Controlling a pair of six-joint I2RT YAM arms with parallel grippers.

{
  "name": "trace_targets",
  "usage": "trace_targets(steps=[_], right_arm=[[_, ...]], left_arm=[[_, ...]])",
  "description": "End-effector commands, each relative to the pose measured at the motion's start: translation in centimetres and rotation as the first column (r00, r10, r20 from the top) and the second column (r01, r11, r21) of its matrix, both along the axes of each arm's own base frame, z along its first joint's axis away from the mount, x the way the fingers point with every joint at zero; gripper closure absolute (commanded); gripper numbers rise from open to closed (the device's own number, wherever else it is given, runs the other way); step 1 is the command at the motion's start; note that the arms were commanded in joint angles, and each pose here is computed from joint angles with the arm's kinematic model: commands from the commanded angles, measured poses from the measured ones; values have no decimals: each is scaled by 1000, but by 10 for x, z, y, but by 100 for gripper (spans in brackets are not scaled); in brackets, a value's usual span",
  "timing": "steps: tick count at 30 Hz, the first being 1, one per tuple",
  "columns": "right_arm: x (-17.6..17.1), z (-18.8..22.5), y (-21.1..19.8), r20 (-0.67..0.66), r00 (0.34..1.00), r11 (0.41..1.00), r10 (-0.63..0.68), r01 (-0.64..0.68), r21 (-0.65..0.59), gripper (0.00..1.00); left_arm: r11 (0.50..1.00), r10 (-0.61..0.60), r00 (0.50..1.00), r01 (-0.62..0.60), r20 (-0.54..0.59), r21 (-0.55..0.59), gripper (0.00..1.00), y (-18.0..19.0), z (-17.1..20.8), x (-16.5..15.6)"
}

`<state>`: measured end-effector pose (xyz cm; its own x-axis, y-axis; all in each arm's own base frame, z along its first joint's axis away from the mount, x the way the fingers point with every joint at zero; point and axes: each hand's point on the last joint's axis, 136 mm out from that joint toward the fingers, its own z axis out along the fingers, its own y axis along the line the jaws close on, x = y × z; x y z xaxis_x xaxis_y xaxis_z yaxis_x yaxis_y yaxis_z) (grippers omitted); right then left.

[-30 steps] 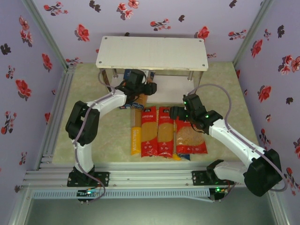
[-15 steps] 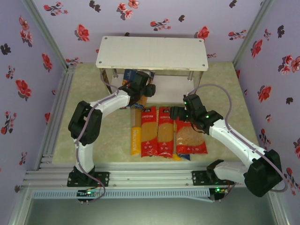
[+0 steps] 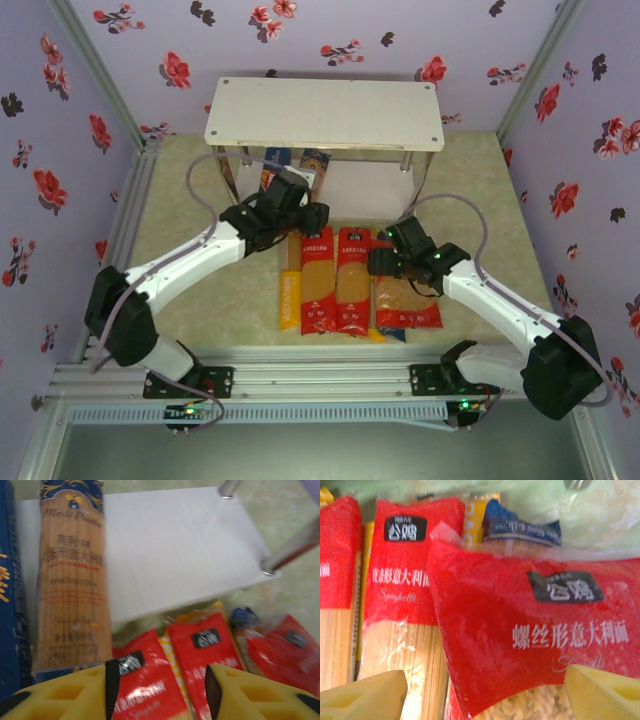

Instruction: Place and organize the pasta boxes and bags onto the shelf

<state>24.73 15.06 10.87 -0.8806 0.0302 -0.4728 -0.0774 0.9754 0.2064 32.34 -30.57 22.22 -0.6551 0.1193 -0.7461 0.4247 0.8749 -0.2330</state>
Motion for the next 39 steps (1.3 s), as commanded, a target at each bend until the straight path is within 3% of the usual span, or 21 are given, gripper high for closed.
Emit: trace_targets(steps=[1,6,9,20,32,39], right_arm=[[-16,-3,1,-36,999,1000,3,-3,8,15],[-30,-20,2,-108,994,999,21,-26,-40,15],[-34,-31,-10,-145,989,994,-27,11,-113,22],[-43,-54,-55,-234,953,943,-194,115,-311,31],[-37,-48,-95,-214,924,921,-318,248,-299,29],[-34,-50,-107,-230,904,912,-360,288,-293,25]], left_arm=[[999,-22,991,25,-135,22,50,5,-29,-36],[999,-45,978,39,-204,-29,49,-2,-48,-59],[996,-75,971,63,-228,-58,49,-12,-55,-66],[992,-119,963,107,-241,-63,49,-24,-57,-71],[991,-131,960,117,-249,-72,48,-20,-57,-75],[994,-90,963,73,-253,-76,47,7,-61,-77]])
